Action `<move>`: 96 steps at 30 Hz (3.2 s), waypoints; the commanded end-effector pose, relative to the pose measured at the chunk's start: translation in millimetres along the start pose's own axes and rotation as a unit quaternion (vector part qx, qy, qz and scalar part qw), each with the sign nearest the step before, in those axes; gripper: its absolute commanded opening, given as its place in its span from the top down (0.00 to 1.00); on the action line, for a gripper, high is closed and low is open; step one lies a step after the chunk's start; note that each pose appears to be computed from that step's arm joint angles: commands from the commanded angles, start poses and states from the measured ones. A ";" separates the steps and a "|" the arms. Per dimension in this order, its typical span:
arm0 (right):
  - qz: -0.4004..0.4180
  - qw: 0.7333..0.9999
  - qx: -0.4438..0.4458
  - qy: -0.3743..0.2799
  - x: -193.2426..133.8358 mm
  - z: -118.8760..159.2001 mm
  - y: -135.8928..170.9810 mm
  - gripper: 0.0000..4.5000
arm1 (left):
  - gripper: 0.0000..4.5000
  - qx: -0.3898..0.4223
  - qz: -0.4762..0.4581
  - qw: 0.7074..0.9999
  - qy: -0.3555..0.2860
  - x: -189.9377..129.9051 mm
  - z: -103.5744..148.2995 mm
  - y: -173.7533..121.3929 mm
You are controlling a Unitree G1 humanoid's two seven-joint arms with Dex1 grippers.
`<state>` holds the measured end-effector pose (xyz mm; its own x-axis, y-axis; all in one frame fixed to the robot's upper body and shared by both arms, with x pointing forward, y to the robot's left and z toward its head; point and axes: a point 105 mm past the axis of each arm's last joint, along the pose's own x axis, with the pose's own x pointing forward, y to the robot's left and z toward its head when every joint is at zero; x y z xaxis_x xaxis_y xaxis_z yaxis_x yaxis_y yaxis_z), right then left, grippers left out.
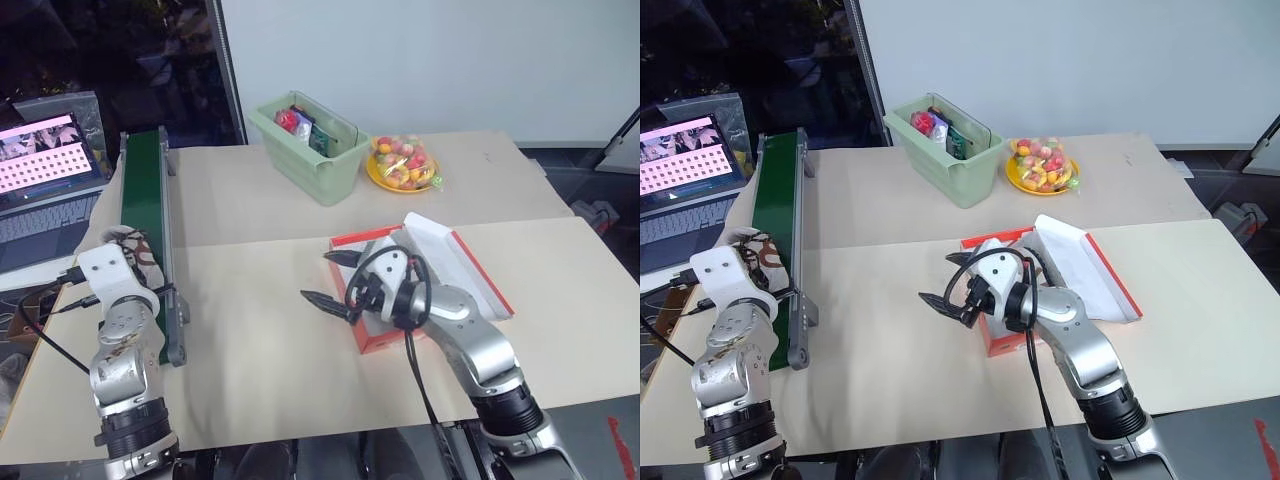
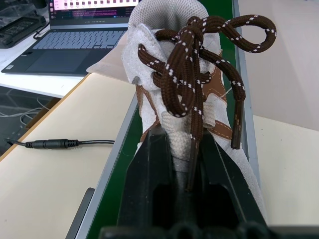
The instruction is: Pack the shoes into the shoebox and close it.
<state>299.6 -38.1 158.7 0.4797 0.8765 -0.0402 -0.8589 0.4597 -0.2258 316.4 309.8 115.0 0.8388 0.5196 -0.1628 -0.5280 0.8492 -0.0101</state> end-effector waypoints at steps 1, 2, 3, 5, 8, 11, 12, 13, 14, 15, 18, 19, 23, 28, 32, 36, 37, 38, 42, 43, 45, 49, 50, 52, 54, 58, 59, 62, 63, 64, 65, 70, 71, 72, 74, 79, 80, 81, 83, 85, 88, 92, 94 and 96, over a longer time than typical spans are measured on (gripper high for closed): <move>-0.008 0.999 -0.010 -0.031 -0.5 19.2 -4.7 0.00 | 0.92 0.017 -0.004 0.999 -0.049 -2.0 23.4 -5.5; -0.015 0.999 -0.005 -0.033 -0.5 19.9 -7.7 0.00 | 0.92 0.056 -0.006 0.994 -0.098 -5.5 43.2 -10.3; -0.022 0.999 0.000 -0.035 -0.6 20.5 -11.0 0.00 | 0.92 0.094 -0.010 0.983 -0.158 -12.5 66.2 -17.6; -0.054 0.998 0.030 -0.032 -0.4 19.3 -24.2 0.00 | 0.92 0.168 -0.035 0.944 -0.281 -35.2 109.5 -42.2; -0.098 0.991 0.091 -0.021 0.1 13.5 -42.8 0.00 | 0.92 0.209 -0.076 0.905 -0.363 -57.2 131.5 -70.7; -0.116 0.962 0.243 -0.045 0.6 15.8 -58.6 0.00 | 0.92 0.156 -0.220 0.902 -0.337 -71.6 119.8 -118.3; -0.115 0.955 0.269 -0.050 0.8 17.6 -60.1 0.00 | 0.92 0.140 -0.250 0.901 -0.325 -74.6 115.7 -126.5; -0.111 0.947 0.295 -0.058 0.8 20.4 -61.2 0.00 | 0.92 0.115 -0.277 0.905 -0.301 -75.9 109.5 -132.3; -0.111 0.930 0.342 -0.077 0.1 24.7 -66.0 0.00 | 0.92 0.074 -0.313 0.909 -0.266 -78.9 100.4 -140.1; -0.107 0.914 0.381 -0.092 -0.2 27.7 -69.1 0.00 | 0.92 0.052 -0.335 0.908 -0.244 -81.7 94.5 -144.9; -0.080 0.871 0.471 -0.119 0.7 34.7 -70.3 0.00 | 0.92 0.043 -0.382 0.899 -0.212 -92.0 83.0 -156.7; -0.077 0.863 0.485 -0.121 1.0 35.7 -70.6 0.00 | 0.92 0.044 -0.392 0.895 -0.209 -94.9 81.3 -159.6; -0.080 0.846 0.516 -0.110 1.5 33.3 -72.0 0.00 | 0.92 0.048 -0.407 0.890 -0.199 -98.7 75.2 -165.8; -0.075 0.842 0.526 -0.098 1.7 31.2 -67.7 0.00 | 0.92 0.033 -0.459 0.870 -0.179 -111.8 69.9 -179.8; -0.070 0.841 0.528 -0.095 3.0 31.9 -65.3 0.00 | 0.92 -0.004 -0.496 0.857 -0.139 -120.0 60.8 -187.8; -0.066 0.839 0.531 -0.101 5.1 35.1 -65.3 0.00 | 0.92 -0.032 -0.538 0.834 -0.119 -134.3 61.6 -197.8; -0.064 0.838 0.532 -0.102 6.1 36.3 -64.9 0.00 | 0.92 -0.029 -0.546 0.829 -0.119 -136.8 62.3 -200.0; -0.062 0.838 0.532 -0.103 7.1 37.7 -64.3 0.00 | 0.92 -0.029 -0.549 0.827 -0.117 -137.5 62.8 -201.2; -0.051 0.838 0.532 -0.108 10.8 44.1 -60.4 0.00 | 0.92 -0.028 -0.551 0.826 -0.116 -136.9 63.9 -204.7; -0.047 0.839 0.532 -0.109 11.9 46.2 -58.3 0.00 | 0.92 -0.028 -0.552 0.826 -0.116 -136.9 64.3 -205.6; -0.034 0.839 0.531 -0.115 13.7 51.7 -52.4 0.00 | 0.92 -0.028 -0.555 0.823 -0.118 -137.8 66.5 -207.2; -0.026 0.834 0.539 -0.119 14.1 54.1 -47.8 0.00 | 0.92 -0.034 -0.550 0.826 -0.122 -135.3 70.1 -205.8; -0.027 0.832 0.542 -0.120 14.2 53.7 -48.0 0.06 | 0.93 -0.033 -0.549 0.826 -0.122 -134.4 69.6 -205.8; -0.030 0.828 0.547 -0.124 14.4 53.7 -48.7 0.16 | 0.94 -0.030 -0.550 0.825 -0.122 -134.2 68.3 -206.3; -0.029 0.828 0.546 -0.126 14.6 54.7 -48.9 0.31 | 0.94 -0.028 -0.551 0.825 -0.123 -134.5 67.7 -206.7; -0.028 0.825 0.548 -0.132 14.8 57.0 -49.5 0.63 | 0.94 -0.028 -0.550 0.825 -0.124 -135.0 67.6 -205.6; -0.027 0.825 0.549 -0.133 14.9 57.2 -49.5 0.68 | 0.94 -0.028 -0.550 0.825 -0.125 -135.2 67.5 -205.1; -0.026 0.826 0.547 -0.135 14.0 58.0 -48.2 0.88 | 0.94 -0.028 -0.549 0.826 -0.126 -135.7 67.3 -203.5; -0.025 0.827 0.546 -0.135 13.7 58.2 -47.6 0.88 | 0.94 -0.028 -0.549 0.826 -0.127 -135.8 67.3 -203.2; -0.024 0.825 0.547 -0.137 13.4 58.8 -47.2 0.88 | 0.94 -0.027 -0.549 0.825 -0.128 -136.4 67.2 -203.0; -0.022 0.825 0.548 -0.139 13.0 59.4 -46.7 0.88 | 0.94 -0.027 -0.549 0.825 -0.128 -136.8 67.2 -202.9; -0.023 0.820 0.553 -0.149 12.3 62.1 -46.6 0.89 | 0.85 -0.006 -0.561 0.816 -0.139 -144.0 65.1 -204.2; -0.024 0.818 0.554 -0.152 12.1 62.8 -47.2 0.89 | 0.76 -0.012 -0.564 0.813 -0.146 -145.7 67.1 -203.5; -0.025 0.816 0.556 -0.156 12.1 64.4 -47.9 0.89 | 0.73 0.007 -0.563 0.812 -0.156 -146.4 67.7 -204.7; -0.033 0.814 0.555 -0.168 11.5 67.3 -51.2 0.89 | 0.56 0.021 -0.566 0.808 -0.164 -147.9 68.6 -206.8; -0.110 0.797 0.555 -0.210 3.2 67.9 -80.9 0.89 | 0.49 0.017 -0.542 0.819 -0.187 -139.5 78.2 -197.8; -0.121 0.794 0.556 -0.213 1.1 67.1 -86.0 0.89 | 0.49 0.016 -0.539 0.821 -0.188 -137.9 79.7 -194.2; -0.131 0.796 0.552 -0.211 -0.7 65.8 -89.6 0.89 | 0.49 0.011 -0.540 0.821 -0.186 -137.1 80.7 -190.3; -0.154 0.805 0.534 -0.206 -6.8 65.0 -97.7 0.89 | 0.49 0.011 -0.550 0.816 -0.176 -136.3 81.0 -176.5; -0.177 0.830 0.496 -0.182 -12.3 62.8 -103.2 0.89 | 0.49 0.025 -0.564 0.809 -0.165 -136.4 78.8 -163.3; -0.197 0.895 0.390 -0.087 -18.5 53.2 -102.9 0.89 | 0.49 0.054 -0.592 0.789 -0.151 -141.6 72.9 -149.2; -0.156 0.931 0.330 -0.001 -28.2 48.8 -95.9 0.89 | 0.49 0.118 -0.643 0.746 -0.127 -156.0 52.6 -138.1; -0.126 0.939 0.314 0.057 -33.9 47.7 -91.0 0.89 | 0.49 0.162 -0.670 0.715 -0.122 -164.9 40.3 -135.3; -0.108 0.938 0.314 0.103 -39.1 45.4 -88.9 0.89 | 0.49 0.183 -0.688 0.692 -0.120 -170.9 33.0 -134.3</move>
<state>357.8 -114.6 208.2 0.6840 0.6795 -0.2653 -0.5740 0.7259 0.3790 258.7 120.2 166.1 0.5996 -0.7931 -0.1072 0.7951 0.5752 0.1923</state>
